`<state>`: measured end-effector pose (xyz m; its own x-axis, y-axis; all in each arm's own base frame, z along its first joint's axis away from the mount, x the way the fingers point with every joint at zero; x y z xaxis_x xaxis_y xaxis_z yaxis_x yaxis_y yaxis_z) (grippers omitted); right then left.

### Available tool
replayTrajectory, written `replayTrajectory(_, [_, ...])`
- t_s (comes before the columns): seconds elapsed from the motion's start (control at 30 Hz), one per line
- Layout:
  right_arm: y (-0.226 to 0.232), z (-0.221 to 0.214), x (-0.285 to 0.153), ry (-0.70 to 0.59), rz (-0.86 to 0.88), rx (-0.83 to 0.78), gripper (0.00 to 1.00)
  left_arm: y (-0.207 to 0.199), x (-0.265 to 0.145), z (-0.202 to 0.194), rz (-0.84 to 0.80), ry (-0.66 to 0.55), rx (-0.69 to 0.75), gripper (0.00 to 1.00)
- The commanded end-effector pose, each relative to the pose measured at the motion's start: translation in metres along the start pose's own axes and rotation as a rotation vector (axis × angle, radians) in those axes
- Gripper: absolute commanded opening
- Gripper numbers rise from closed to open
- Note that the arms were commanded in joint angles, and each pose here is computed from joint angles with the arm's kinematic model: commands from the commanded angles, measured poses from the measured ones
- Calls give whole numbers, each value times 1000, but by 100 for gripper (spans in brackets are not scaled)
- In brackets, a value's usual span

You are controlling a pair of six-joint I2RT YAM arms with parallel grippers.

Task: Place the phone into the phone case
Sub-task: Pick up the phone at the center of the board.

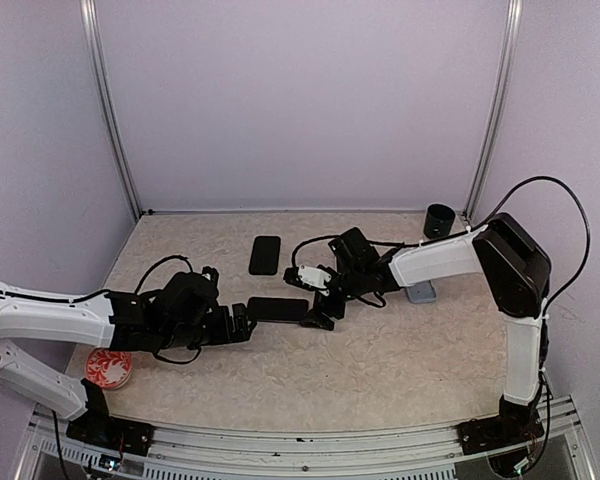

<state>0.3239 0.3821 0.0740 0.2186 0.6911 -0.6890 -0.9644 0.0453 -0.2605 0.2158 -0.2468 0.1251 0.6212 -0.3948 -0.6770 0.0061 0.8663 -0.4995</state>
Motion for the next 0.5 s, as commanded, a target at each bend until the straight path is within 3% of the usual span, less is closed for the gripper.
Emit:
replayTrajectory(0.0, [6, -1, 11, 11, 54, -26, 100, 7, -5, -5, 21, -9, 6, 99])
replayTrajectory(0.47, [10, -10, 32, 26, 110, 5, 100, 7, -13, -6, -1, -27, -14, 99])
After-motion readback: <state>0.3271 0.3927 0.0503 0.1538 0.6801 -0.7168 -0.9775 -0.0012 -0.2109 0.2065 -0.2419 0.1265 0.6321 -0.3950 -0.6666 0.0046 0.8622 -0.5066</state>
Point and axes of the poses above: each gripper's point midway between its finger pads, its own x axis out along the fingers, its own y axis along the line the jaws close on, z = x × y, the point moved 3 cm from there along -x, back along the fingers, and after that the axes turned 9 degrees about -x, right-handed, at the moved point
